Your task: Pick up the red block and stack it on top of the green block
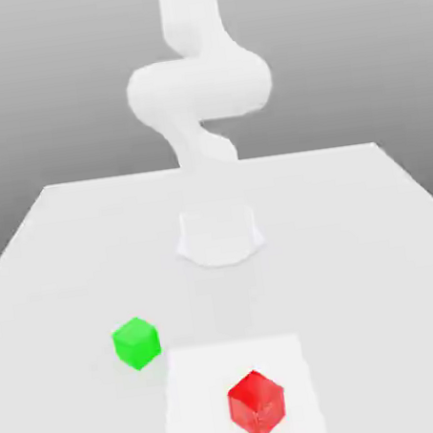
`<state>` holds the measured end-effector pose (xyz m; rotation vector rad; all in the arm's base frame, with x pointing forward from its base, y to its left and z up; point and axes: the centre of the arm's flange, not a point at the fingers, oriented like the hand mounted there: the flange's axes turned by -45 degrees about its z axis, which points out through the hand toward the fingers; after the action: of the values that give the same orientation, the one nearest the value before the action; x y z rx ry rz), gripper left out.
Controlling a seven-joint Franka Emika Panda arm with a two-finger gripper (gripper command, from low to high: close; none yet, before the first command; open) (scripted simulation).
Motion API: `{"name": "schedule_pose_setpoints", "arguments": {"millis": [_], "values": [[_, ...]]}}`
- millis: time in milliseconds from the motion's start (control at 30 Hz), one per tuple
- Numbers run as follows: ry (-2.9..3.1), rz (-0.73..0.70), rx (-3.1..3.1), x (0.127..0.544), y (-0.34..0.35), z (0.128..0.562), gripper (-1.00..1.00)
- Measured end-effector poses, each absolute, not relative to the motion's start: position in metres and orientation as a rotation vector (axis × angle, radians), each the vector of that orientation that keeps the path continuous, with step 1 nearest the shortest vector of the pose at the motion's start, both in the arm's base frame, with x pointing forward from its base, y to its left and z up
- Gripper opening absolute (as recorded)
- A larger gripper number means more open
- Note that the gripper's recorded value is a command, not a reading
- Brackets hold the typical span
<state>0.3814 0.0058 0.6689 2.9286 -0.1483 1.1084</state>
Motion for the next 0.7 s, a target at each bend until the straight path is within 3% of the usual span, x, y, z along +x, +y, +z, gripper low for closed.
{"name": "schedule_pose_setpoints", "arguments": {"millis": [333,500,700], "values": [[-0.645,0.646,2.969,0.471,0.008,0.473,0.0],[-0.88,0.419,2.952,0.481,0.007,0.371,0.0],[-1.161,0.141,2.901,0.465,0.012,0.259,0.0]]}}
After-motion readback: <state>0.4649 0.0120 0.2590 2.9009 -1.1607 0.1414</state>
